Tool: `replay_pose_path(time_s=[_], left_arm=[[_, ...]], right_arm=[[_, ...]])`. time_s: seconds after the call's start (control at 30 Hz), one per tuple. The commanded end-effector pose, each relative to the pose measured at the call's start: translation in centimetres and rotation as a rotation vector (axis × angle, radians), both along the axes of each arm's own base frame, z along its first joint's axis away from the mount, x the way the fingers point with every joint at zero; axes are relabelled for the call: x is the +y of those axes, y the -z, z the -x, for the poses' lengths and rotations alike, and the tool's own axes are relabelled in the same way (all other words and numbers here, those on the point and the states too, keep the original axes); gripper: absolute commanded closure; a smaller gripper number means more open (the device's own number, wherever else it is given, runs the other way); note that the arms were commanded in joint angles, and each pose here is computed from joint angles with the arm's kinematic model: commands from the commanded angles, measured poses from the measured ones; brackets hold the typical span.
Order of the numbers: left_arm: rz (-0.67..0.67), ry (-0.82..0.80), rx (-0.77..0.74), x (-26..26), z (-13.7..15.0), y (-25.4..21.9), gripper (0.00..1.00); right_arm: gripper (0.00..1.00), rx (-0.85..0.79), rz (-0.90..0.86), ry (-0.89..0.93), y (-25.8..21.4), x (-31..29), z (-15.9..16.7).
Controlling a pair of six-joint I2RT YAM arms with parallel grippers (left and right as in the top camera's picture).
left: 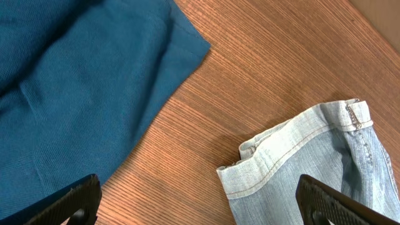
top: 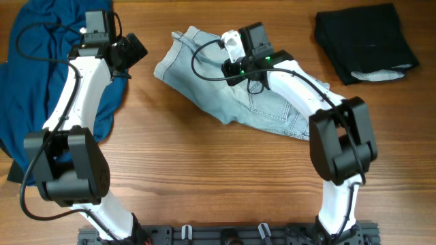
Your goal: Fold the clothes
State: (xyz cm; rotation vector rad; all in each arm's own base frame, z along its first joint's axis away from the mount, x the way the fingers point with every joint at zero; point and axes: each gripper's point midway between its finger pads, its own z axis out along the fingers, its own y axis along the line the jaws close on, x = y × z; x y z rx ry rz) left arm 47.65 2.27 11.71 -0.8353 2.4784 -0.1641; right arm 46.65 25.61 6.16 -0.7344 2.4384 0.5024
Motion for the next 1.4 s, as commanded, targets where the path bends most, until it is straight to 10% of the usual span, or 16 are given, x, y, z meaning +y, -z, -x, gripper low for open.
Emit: replay_pose_path(time_s=[0.0,0.67,0.9,1.1,1.37], left_arm=[[-0.019,-0.003,0.011,0.4,0.0,0.4,0.0],[-0.031,0.036,0.07,-0.2,1.2,1.1,0.0],[-0.044,0.097,0.07,-2.1,1.2,1.1,0.0],[-0.115,0.273,0.051,-4.6,0.7,0.8,0.0],[-0.192,0.491,0.053,-8.4,0.5,2.0,0.0]], right_arm=[[0.96,-0.016,-0.008,-0.026,1.3,0.7,-0.7],[0.9,-0.156,-0.018,0.299,5.6,-5.6,-8.9],[0.71,-0.188,-0.139,0.427,3.7,-8.5,-11.5],[0.37,-0.097,-0.117,0.383,1.3,-8.4,-10.5],[0.01,-0.223,-0.111,0.436,-13.6,-10.6,-7.5]])
